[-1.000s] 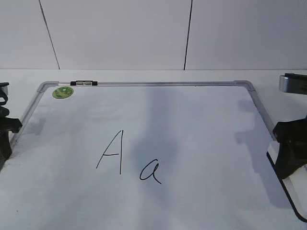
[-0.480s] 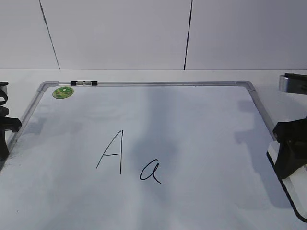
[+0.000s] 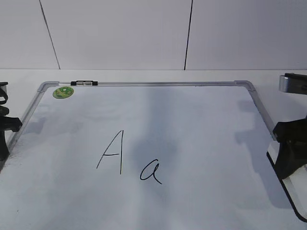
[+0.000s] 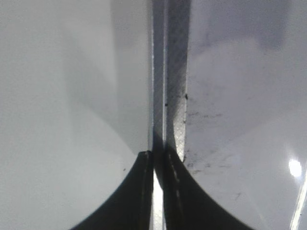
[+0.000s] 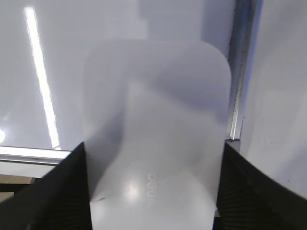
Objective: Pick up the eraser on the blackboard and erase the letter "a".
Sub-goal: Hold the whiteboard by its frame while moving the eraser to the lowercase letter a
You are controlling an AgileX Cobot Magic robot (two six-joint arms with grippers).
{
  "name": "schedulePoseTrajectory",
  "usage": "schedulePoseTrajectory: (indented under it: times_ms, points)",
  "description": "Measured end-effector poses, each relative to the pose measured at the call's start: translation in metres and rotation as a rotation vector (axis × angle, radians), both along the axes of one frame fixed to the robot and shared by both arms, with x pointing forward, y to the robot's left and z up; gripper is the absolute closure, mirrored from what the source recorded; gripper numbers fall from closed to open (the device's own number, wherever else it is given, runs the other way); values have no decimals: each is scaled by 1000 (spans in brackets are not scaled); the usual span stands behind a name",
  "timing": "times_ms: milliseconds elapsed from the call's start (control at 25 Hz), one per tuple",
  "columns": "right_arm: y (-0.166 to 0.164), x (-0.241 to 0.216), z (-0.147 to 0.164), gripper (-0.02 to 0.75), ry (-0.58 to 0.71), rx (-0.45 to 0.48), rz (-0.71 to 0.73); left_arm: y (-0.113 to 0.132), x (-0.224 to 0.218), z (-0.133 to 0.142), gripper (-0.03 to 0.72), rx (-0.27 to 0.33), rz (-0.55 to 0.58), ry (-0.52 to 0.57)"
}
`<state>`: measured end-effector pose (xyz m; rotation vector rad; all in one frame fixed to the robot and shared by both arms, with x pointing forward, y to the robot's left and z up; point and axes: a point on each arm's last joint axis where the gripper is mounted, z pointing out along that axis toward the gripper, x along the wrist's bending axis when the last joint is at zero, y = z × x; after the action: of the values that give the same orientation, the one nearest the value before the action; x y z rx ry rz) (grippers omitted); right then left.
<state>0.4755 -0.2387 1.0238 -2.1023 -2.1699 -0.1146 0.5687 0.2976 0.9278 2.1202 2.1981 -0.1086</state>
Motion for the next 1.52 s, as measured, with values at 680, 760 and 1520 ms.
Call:
schedulePoseTrajectory:
  times_ms: [680,760,1520]
  points:
    - [47,38,5,188,-58,-53,180,0,0,0,669,-1,0,2]
    - [58,45,8,188,-80,-66,219,0,0,0,669,-1,0,2]
    - [164,65,-25,188,-86,-117,511,0,0,0,668,-1,0,2]
